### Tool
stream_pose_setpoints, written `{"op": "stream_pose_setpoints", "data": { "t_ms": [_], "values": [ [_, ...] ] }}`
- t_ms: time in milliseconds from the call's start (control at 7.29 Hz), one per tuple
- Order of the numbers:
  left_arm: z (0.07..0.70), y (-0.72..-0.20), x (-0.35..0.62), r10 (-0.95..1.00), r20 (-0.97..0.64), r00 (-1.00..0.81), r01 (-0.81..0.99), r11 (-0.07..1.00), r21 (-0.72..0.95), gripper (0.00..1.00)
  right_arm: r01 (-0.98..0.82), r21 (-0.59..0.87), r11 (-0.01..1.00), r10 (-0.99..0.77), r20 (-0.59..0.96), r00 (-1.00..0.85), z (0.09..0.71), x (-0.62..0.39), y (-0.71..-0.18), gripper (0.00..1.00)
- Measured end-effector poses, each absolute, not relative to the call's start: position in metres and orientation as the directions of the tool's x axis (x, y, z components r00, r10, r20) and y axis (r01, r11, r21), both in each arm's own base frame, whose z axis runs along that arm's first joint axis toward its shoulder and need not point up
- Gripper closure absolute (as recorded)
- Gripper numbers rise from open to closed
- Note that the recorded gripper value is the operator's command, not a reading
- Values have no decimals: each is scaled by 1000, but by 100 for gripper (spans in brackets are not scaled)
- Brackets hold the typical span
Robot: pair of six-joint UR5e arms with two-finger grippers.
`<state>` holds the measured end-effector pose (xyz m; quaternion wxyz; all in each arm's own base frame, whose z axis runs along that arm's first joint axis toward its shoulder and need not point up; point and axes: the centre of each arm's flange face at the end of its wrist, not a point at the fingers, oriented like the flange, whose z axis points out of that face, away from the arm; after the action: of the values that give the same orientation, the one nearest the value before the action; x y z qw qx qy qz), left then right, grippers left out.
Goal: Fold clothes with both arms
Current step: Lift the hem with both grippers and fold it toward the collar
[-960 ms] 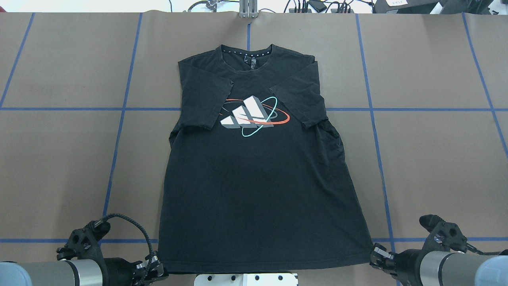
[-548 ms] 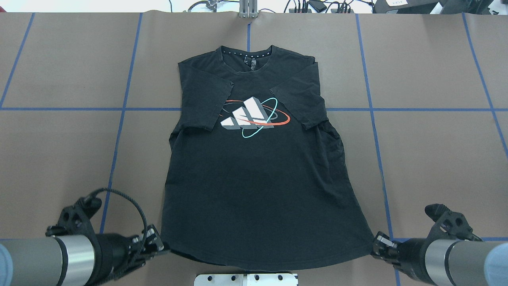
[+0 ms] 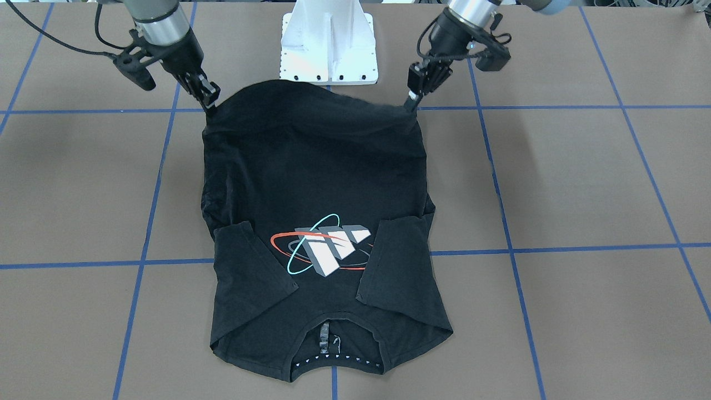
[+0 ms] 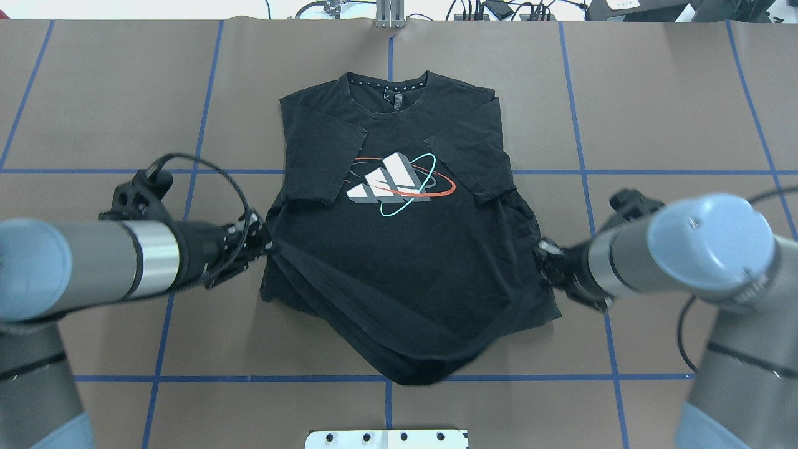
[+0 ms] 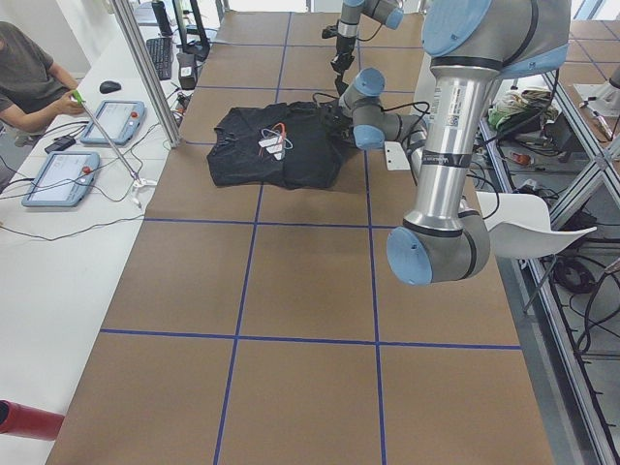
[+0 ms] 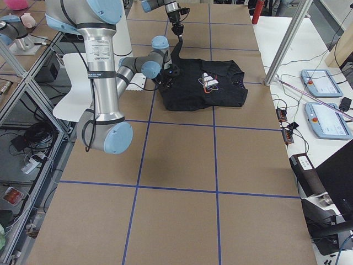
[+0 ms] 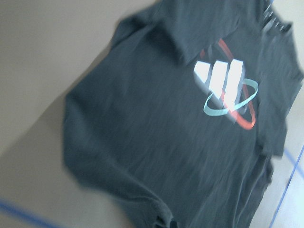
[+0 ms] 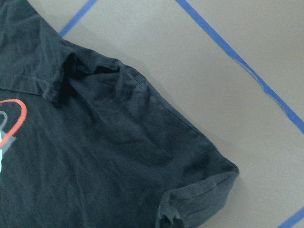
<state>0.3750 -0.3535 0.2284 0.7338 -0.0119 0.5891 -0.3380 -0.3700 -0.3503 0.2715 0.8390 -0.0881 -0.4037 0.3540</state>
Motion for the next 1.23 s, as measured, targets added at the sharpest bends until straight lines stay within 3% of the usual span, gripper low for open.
{"op": "stream_pose_setpoints", "data": {
  "t_ms": [411, 960, 1097, 1234],
  "values": [
    [267, -467, 361, -488, -869, 90, 617, 711, -336, 100, -590, -361, 723, 671, 570, 473, 267, -362, -497, 100],
    [318, -560, 374, -466, -877, 114, 679, 681, -274, 100, -639, -320, 700, 696, 509, 507, 276, -382, -617, 100],
    [328, -584, 385, -463, -878, 119, 688, 676, -263, 89, -642, -316, 699, 694, 517, 501, 286, -395, -635, 100],
    [342, -606, 394, -457, -882, 115, 696, 671, -256, 63, -644, -316, 697, 694, 524, 494, 292, -407, -650, 100]
  ]
}}
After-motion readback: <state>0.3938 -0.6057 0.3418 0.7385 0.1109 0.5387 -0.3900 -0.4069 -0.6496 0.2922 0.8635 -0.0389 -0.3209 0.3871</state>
